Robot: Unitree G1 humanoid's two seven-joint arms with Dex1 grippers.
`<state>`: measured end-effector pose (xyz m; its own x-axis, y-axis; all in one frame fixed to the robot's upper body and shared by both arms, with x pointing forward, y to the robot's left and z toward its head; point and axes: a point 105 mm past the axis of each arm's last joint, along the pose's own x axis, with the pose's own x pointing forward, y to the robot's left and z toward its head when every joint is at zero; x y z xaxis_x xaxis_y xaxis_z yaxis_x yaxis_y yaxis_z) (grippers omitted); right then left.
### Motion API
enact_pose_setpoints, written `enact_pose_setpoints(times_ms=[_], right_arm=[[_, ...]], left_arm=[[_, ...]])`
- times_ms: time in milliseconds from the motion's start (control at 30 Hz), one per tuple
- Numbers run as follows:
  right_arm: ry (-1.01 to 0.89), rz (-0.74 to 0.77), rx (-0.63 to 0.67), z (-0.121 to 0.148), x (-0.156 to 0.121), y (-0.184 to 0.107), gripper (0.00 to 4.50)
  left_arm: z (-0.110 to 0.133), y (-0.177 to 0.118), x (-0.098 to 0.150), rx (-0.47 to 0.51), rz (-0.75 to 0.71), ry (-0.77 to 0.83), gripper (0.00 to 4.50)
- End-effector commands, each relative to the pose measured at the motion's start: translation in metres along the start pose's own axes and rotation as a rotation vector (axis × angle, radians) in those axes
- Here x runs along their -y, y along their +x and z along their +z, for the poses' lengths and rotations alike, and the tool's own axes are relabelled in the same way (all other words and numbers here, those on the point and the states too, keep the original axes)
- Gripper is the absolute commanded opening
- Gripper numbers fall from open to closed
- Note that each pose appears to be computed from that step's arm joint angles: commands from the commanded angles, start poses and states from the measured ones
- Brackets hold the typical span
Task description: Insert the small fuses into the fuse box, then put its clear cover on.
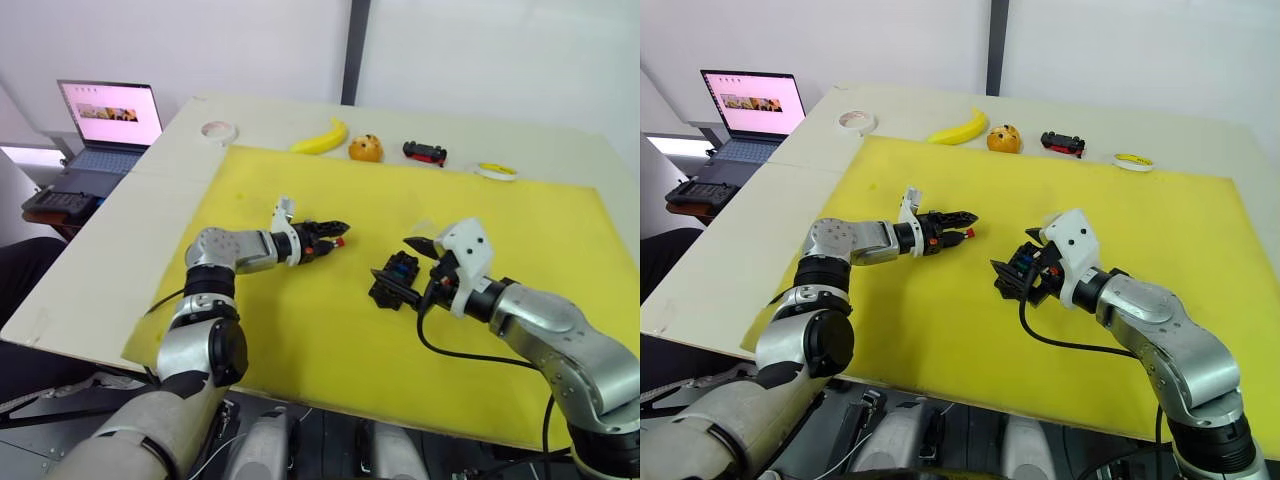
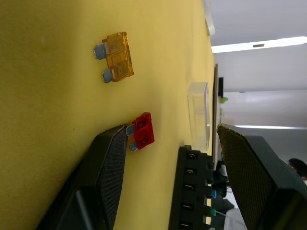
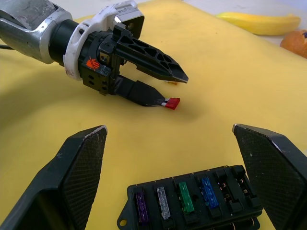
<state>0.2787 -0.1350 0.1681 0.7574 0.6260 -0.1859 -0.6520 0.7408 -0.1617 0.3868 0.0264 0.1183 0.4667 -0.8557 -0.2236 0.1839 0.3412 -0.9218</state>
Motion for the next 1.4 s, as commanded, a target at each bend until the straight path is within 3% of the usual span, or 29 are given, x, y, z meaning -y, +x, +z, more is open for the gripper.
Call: enact_pose_setpoints(times_ms=[33,133,267,867,967,1033,1400], right_arm=[[-0.021,-0.002,0.025,0.006,-0.001,-0.001,4.5],[-0.02,-0.004,0.024,0.006,-0.001,-0.001,4.5],[-0.016,-0.007,0.024,0.005,-0.001,-0.001,4.5],[-0.013,-0.016,0.015,0.003,0.001,-0.004,4.5],[-0.013,-0.017,0.013,0.003,0.001,-0.005,4.5],[-0.014,-0.018,0.013,0.003,0.002,-0.005,4.5],[-0.01,-0.019,0.013,0.004,0.002,-0.005,4.5]], left_arm=[[-0.016,0.013,-0.002,-0.067,0.014,-0.01,3.14],[-0.017,0.013,-0.004,-0.07,0.027,-0.004,3.14],[-0.019,0.013,-0.007,-0.077,0.037,-0.006,1.75],[-0.022,0.012,-0.011,-0.09,0.054,-0.015,1.75],[-0.022,0.013,-0.011,-0.09,0.051,-0.015,0.87],[-0.022,0.013,-0.011,-0.089,0.05,-0.015,0.03],[-0.017,0.004,-0.011,-0.078,0.045,-0.016,0.03]])
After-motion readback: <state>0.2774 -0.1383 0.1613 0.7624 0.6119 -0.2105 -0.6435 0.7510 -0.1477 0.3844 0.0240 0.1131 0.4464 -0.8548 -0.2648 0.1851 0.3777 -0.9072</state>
